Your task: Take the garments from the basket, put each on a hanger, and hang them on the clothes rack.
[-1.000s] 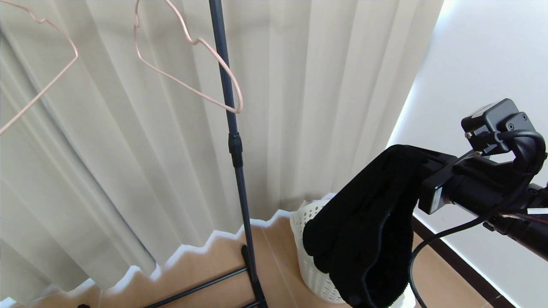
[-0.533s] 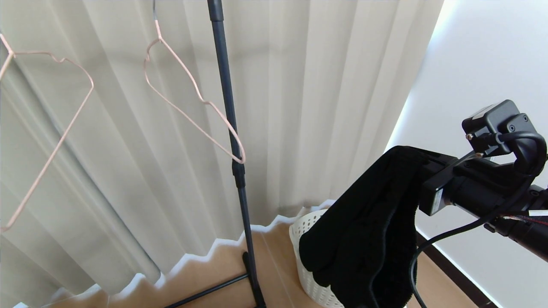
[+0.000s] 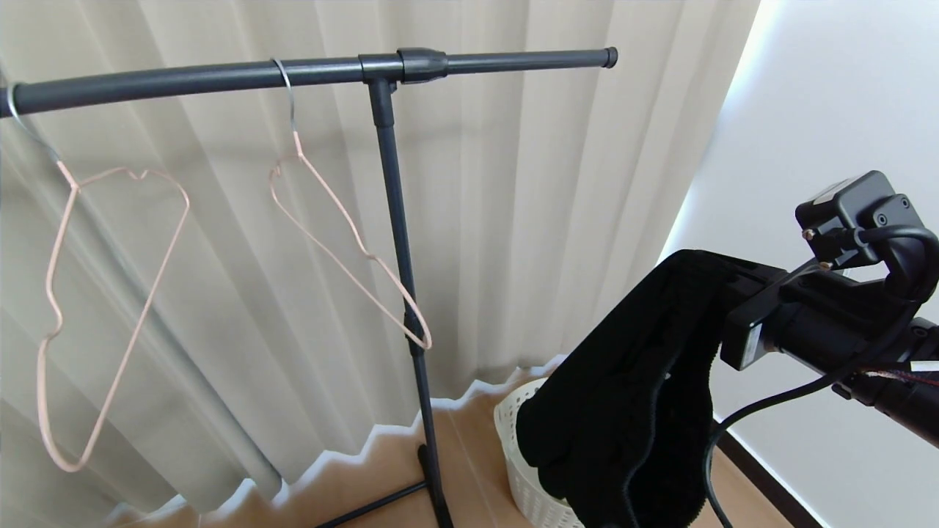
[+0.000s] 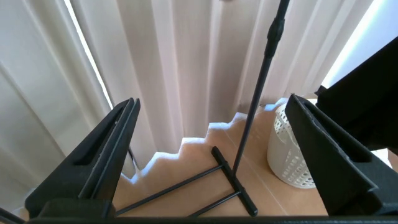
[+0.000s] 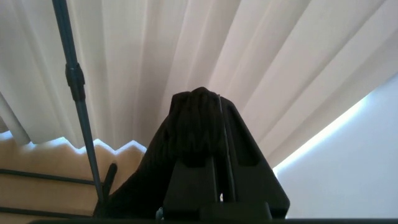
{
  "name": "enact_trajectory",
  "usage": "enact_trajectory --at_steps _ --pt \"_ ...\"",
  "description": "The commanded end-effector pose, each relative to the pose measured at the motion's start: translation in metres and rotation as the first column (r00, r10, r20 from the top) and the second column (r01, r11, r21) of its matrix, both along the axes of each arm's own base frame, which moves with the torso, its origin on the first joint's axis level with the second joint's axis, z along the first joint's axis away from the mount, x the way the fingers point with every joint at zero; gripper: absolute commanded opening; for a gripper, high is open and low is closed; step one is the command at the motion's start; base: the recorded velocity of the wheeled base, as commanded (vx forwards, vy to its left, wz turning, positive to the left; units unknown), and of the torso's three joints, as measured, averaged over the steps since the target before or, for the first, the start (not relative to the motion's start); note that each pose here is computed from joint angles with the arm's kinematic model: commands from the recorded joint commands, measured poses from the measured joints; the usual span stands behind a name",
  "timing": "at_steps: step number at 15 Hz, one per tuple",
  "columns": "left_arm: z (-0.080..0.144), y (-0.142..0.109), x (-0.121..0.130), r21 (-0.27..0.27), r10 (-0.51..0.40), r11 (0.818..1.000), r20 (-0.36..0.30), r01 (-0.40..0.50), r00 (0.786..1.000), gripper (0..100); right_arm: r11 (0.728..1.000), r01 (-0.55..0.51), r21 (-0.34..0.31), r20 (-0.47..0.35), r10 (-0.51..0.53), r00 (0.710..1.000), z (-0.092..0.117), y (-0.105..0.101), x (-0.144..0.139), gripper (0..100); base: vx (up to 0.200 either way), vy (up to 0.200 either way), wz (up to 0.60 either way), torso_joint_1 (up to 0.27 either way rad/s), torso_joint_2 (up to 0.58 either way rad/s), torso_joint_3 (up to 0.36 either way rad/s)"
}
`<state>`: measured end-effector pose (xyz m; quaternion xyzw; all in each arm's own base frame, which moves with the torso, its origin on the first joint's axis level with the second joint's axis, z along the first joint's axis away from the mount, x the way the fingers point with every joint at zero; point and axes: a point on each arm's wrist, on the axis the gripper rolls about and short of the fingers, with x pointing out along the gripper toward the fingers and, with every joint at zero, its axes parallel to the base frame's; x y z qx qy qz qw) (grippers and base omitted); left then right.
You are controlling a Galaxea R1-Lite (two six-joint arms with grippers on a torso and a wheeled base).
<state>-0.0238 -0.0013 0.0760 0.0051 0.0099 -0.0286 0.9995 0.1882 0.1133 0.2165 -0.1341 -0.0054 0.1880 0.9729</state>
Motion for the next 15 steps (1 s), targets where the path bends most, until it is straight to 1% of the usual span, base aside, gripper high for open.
enact_trajectory --at_steps 1,9,15 --pt "0.0 0.0 0.0 0.0 0.0 1.0 0.0 0.0 1.0 100 1.0 -0.001 0.0 0.001 0.001 1.0 0.0001 0.0001 -0.0003 0 0.0 0.0 0.0 0.212 -0.55 -0.339" --pt "0.0 0.0 0.0 0.0 0.0 1.0 0.0 0.0 1.0 100 1.0 -0.001 -0.001 0.003 0.001 1.0 0.0003 -0.0003 -0.001 0 0.0 0.0 0.0 0.234 -0.58 -0.344" --pt "0.0 0.0 0.0 -0.002 0.002 1.0 0.0 -0.002 1.0 100 1.0 -0.001 -0.001 0.003 0.001 1.0 0.0003 -0.0006 -0.0013 0 0.0 0.0 0.0 0.182 -0.42 -0.234"
